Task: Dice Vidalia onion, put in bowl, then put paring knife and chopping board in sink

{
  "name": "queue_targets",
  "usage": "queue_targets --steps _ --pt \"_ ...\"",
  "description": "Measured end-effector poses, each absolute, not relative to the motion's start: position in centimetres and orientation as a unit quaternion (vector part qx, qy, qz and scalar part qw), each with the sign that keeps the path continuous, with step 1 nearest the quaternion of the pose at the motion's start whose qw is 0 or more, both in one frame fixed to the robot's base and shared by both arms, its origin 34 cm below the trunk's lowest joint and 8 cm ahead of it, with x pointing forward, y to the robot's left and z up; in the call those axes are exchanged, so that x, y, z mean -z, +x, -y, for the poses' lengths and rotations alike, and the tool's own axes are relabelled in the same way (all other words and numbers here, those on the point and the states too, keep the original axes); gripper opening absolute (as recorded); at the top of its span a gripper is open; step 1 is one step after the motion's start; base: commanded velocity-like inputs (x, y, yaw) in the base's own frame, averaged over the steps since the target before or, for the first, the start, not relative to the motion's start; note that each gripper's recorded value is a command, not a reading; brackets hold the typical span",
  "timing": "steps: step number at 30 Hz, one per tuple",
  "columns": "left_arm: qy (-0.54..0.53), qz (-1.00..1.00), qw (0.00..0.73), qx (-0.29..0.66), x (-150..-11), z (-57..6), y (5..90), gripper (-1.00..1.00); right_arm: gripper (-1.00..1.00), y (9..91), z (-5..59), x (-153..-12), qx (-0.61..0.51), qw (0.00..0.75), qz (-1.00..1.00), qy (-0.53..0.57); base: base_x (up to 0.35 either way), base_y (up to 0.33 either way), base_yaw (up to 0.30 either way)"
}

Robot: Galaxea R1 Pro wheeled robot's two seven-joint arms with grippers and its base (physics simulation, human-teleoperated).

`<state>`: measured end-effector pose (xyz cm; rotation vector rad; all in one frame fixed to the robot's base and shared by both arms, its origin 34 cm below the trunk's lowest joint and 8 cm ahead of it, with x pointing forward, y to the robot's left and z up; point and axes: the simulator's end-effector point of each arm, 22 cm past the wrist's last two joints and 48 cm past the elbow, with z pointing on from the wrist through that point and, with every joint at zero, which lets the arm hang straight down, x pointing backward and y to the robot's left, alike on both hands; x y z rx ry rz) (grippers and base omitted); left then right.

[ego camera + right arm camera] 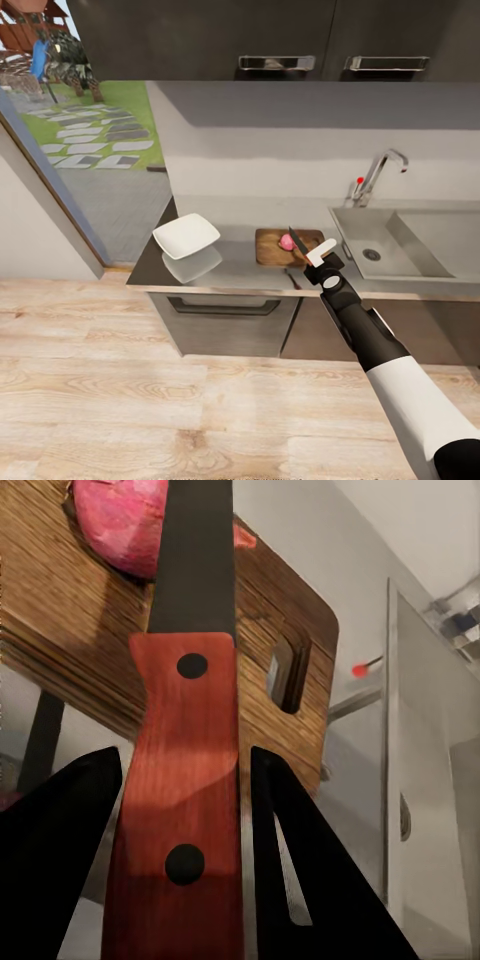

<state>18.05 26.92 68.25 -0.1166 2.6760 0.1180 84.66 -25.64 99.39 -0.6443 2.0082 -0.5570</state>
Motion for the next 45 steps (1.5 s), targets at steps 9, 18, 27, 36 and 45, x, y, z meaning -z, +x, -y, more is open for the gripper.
queue_targets --steps 9,18,27,36,45 --pt "-0.042 -0.972 0.226 -0.043 -68.22 -26.92 17.91 1.00 -1.00 84.60 25.81 -99.16 0.230 0.458 -0.818 -0.262 0.000 0.000 0.000" --pt "-0.042 -0.972 0.226 -0.043 -68.22 -26.92 17.91 1.00 -1.00 84.60 25.81 -99.16 0.230 0.458 -0.818 -0.262 0.000 0.000 0.000" --pt "-0.042 -0.972 0.226 -0.043 -68.22 -26.92 17.91 1.00 -1.00 84.60 25.81 -99.16 0.230 0.458 -0.818 -0.262 0.000 0.000 0.000" --pt "-0.042 -0.972 0.226 -0.043 -68.21 -26.92 17.91 1.00 -1.00 84.60 25.81 -99.16 0.230 0.458 -0.818 -0.262 0.000 0.000 0.000" --pt "-0.042 -0.972 0.226 -0.043 -68.21 -26.92 17.87 1.00 -1.00 84.60 25.82 -99.16 0.230 0.458 -0.818 -0.262 0.000 0.000 0.000"
